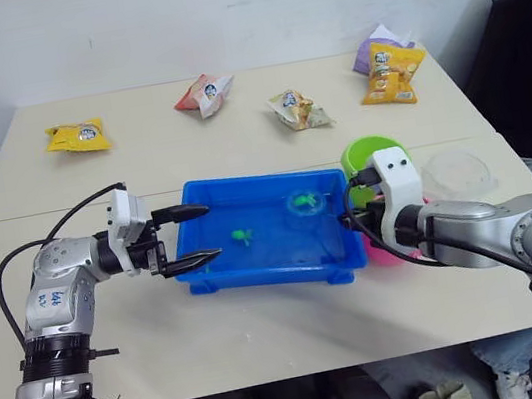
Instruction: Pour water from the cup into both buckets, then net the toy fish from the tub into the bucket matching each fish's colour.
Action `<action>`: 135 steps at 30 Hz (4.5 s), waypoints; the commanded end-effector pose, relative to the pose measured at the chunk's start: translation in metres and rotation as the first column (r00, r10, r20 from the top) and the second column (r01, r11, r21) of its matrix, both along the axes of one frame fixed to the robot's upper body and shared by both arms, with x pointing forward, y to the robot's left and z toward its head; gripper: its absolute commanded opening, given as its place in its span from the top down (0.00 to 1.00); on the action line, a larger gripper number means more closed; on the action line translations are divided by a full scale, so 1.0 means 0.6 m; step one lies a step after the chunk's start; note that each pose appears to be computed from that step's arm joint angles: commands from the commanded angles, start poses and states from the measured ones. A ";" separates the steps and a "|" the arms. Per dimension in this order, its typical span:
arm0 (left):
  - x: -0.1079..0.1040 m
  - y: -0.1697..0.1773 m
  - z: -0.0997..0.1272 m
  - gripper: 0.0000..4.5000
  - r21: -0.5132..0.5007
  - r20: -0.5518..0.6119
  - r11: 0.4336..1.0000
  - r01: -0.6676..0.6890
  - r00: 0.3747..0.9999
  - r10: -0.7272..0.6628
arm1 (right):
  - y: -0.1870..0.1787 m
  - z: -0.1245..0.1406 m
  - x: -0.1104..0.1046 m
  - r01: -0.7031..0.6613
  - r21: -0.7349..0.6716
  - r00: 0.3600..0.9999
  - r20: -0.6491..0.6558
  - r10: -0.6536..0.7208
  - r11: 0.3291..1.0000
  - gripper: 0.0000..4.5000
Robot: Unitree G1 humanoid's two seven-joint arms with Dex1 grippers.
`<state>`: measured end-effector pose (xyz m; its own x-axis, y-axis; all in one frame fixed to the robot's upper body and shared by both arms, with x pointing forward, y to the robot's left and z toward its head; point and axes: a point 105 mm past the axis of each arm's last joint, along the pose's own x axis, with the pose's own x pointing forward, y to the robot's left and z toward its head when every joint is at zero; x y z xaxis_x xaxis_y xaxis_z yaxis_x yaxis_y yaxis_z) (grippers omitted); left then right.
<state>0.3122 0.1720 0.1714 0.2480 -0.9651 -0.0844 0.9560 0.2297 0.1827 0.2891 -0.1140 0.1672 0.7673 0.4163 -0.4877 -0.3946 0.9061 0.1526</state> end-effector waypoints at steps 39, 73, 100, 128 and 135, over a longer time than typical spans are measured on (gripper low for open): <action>0.018 -0.067 0.072 0.00 -0.145 0.096 0.986 0.086 0.993 -0.073 | -0.249 0.106 0.035 0.214 -0.675 0.801 0.535 0.269 0.706 1.00; -0.005 0.079 0.030 0.00 -0.014 0.061 0.994 -0.105 0.992 0.106 | -0.024 0.062 0.006 -0.396 -0.548 0.639 0.412 0.650 0.737 1.00; -0.096 0.183 -0.018 0.00 0.219 -0.027 0.943 -0.252 0.964 0.264 | -0.001 0.012 0.011 -0.437 -0.781 0.556 0.156 0.817 0.446 1.00; -0.079 0.161 -0.026 0.00 0.261 -0.019 0.939 -0.224 0.971 0.237 | 0.157 -0.047 0.044 -0.664 -0.704 0.368 -0.013 0.930 0.253 1.00; -0.075 0.150 -0.027 0.00 0.281 -0.036 0.941 -0.189 0.978 0.207 | 0.189 -0.054 0.037 -0.694 -0.682 0.318 -0.002 0.948 0.231 1.00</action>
<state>0.2662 0.2662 0.1465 0.4264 -0.8302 -0.3590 0.9045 0.3895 0.1737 0.3155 -0.0084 0.1284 0.2895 0.7017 -0.6511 -0.8677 -0.0947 -0.4879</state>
